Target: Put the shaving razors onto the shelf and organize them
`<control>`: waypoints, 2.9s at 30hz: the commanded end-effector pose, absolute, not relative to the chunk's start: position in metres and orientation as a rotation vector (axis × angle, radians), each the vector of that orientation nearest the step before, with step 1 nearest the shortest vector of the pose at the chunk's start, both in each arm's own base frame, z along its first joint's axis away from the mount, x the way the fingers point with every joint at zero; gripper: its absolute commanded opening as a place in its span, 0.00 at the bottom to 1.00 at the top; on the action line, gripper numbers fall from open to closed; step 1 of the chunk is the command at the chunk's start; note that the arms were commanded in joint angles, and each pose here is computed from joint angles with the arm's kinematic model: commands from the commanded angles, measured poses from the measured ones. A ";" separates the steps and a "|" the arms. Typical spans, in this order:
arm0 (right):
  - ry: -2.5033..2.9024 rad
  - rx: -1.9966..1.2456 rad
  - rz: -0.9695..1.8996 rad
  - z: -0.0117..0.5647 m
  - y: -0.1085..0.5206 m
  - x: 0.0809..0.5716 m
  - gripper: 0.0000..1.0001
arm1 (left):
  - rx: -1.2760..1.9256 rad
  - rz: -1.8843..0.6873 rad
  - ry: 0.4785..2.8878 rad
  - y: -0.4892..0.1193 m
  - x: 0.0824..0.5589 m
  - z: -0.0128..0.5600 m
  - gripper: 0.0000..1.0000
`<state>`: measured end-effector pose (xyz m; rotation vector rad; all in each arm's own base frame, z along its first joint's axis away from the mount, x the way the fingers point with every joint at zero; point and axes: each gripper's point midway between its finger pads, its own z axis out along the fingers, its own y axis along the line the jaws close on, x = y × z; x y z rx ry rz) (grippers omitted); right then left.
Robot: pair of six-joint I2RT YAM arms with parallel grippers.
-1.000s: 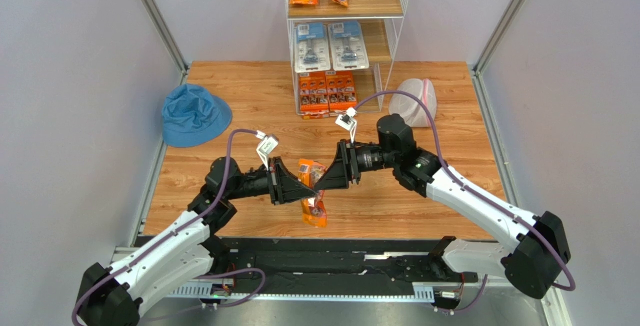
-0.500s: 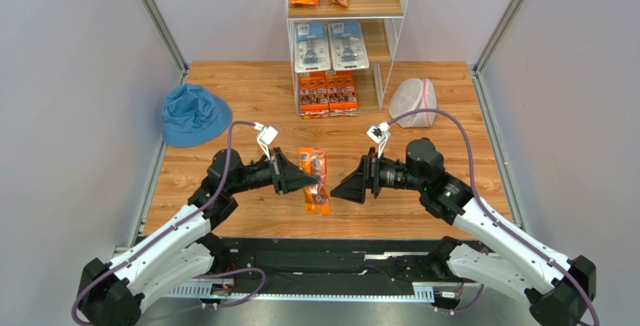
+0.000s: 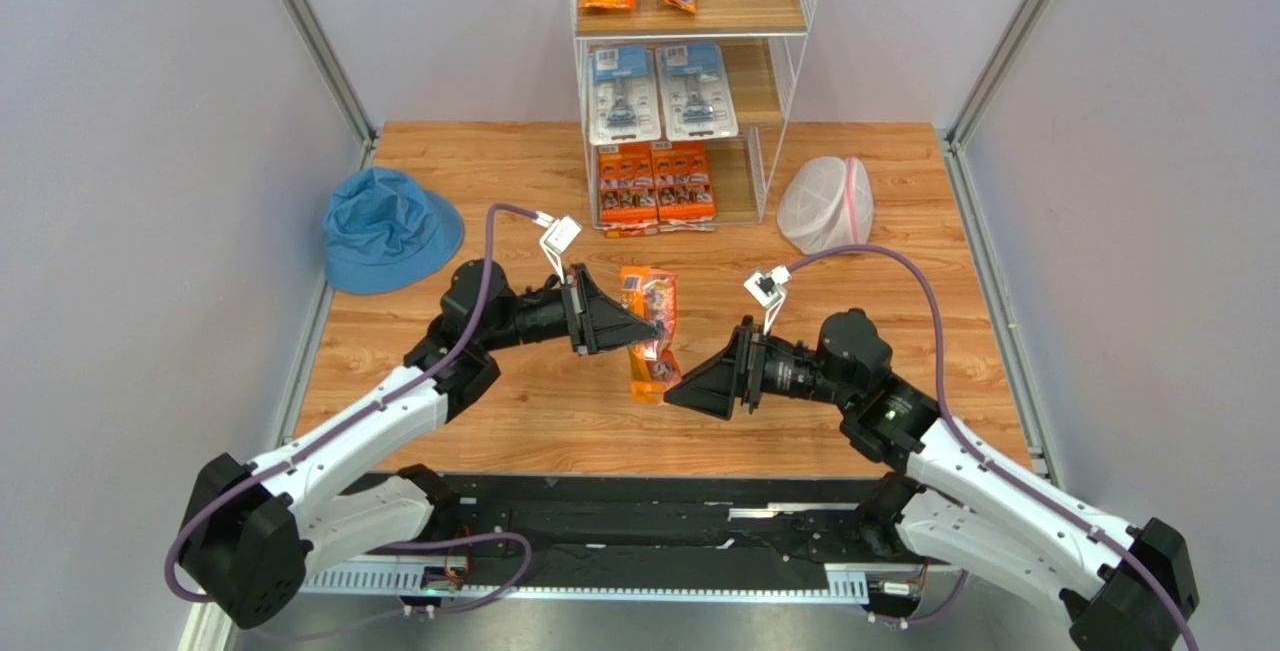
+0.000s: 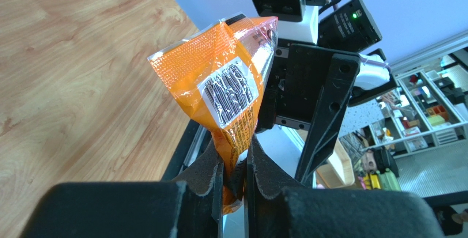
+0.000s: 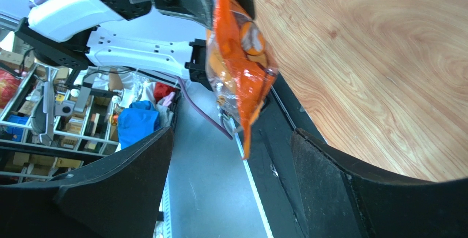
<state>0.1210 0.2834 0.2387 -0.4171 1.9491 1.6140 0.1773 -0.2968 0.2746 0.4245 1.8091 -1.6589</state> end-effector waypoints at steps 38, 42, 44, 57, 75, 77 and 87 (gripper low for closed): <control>1.879 -0.155 1.522 0.258 0.288 0.151 0.00 | 0.413 -1.669 1.788 -0.295 0.176 0.275 0.64; 1.874 -0.164 1.516 0.261 0.287 0.150 0.00 | 0.410 -1.630 1.809 -0.293 0.179 0.272 0.80; 1.873 -0.172 1.509 0.263 0.287 0.149 0.00 | 0.404 -1.617 1.817 -0.293 0.180 0.271 0.82; 1.968 -0.252 1.363 0.268 0.277 0.149 0.00 | 0.400 -1.501 1.892 -0.277 0.173 0.247 0.84; 1.885 -0.606 1.144 0.401 0.297 0.194 0.00 | 0.363 -1.462 2.023 -0.260 0.153 0.183 0.84; 1.856 -0.643 1.151 0.421 0.299 0.204 0.00 | 0.359 -1.461 2.036 -0.259 0.151 0.177 0.84; 1.735 -0.717 1.280 0.484 0.302 0.248 0.00 | 0.343 -1.478 2.054 -0.257 0.146 0.163 0.84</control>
